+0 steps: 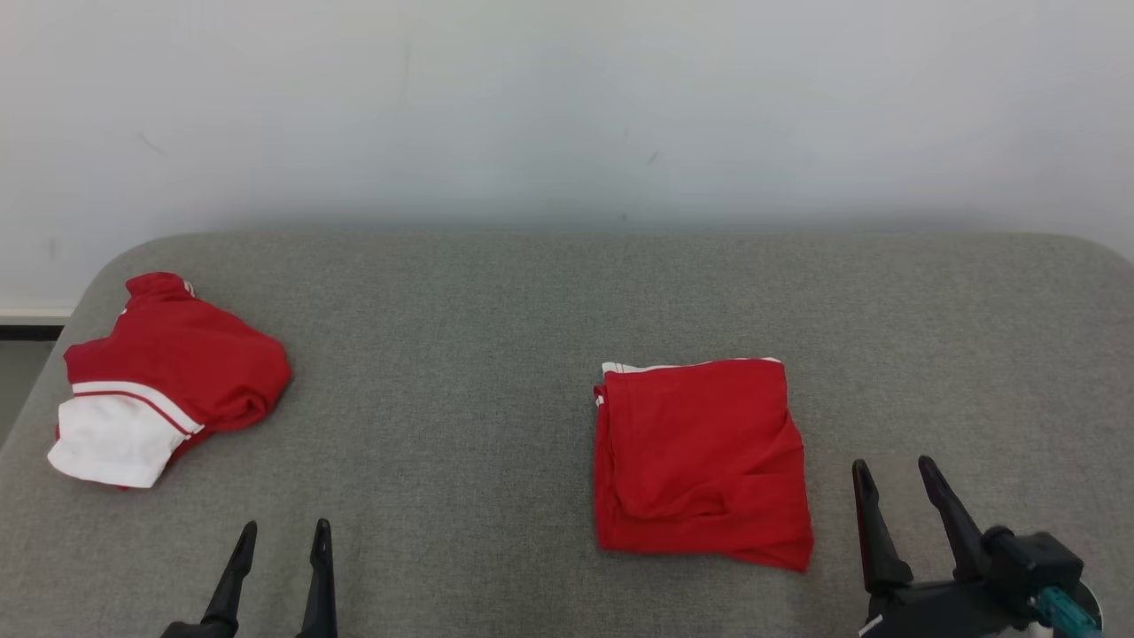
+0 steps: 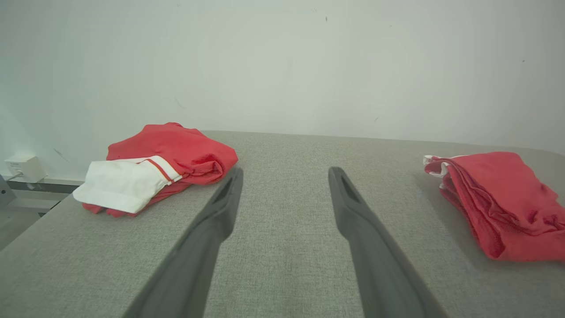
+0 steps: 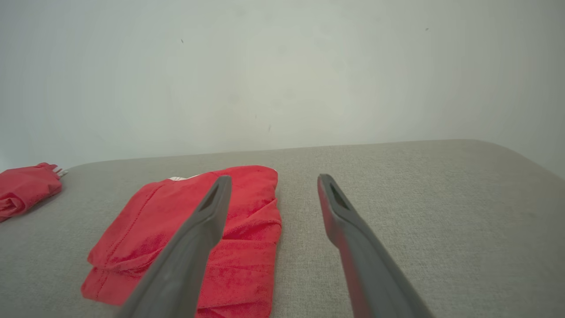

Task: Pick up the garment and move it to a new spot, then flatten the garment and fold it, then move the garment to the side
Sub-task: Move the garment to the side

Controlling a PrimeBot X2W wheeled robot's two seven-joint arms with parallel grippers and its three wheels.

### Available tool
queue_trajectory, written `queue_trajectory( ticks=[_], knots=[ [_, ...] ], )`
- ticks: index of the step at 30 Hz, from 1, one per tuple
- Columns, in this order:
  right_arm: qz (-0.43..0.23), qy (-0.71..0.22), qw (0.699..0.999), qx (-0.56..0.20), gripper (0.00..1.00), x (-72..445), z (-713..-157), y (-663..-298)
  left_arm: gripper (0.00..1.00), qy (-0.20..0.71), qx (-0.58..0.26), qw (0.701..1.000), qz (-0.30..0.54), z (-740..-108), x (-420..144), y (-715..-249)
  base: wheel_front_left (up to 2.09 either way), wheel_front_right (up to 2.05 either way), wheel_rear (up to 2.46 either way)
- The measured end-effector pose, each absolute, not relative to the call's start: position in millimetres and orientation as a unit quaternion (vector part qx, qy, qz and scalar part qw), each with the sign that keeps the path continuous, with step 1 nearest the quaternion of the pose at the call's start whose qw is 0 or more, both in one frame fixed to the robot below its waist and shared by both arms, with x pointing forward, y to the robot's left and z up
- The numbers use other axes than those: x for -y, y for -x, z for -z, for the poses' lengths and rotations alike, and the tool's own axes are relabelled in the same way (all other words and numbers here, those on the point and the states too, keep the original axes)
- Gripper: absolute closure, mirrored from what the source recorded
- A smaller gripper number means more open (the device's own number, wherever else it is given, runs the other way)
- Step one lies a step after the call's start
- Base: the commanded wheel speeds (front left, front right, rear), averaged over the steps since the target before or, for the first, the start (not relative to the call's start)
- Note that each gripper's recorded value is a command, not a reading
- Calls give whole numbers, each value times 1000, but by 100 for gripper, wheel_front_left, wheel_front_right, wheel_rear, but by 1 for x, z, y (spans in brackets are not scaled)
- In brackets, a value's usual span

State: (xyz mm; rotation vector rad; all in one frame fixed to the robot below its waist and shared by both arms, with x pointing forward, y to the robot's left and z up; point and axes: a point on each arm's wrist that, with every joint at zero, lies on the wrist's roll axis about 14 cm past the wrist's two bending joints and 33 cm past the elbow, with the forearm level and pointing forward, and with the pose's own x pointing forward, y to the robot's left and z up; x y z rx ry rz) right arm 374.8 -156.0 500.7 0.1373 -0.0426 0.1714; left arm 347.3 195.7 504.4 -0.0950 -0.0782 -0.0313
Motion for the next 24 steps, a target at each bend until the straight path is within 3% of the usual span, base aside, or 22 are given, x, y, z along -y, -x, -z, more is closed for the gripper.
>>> queue_trajectory(
  ticks=[11, 24],
  knots=[
    [-113, -47, 992, -21, 0, 139, -498, -431, 0, 49, 30, 998, 9, -499, -199, -351, 0, 0, 0],
    [-118, -49, 977, -174, 0, 125, -413, -460, 0, 46, 15, 999, -19, -490, -217, -361, 0, 0, 0]
  ],
)
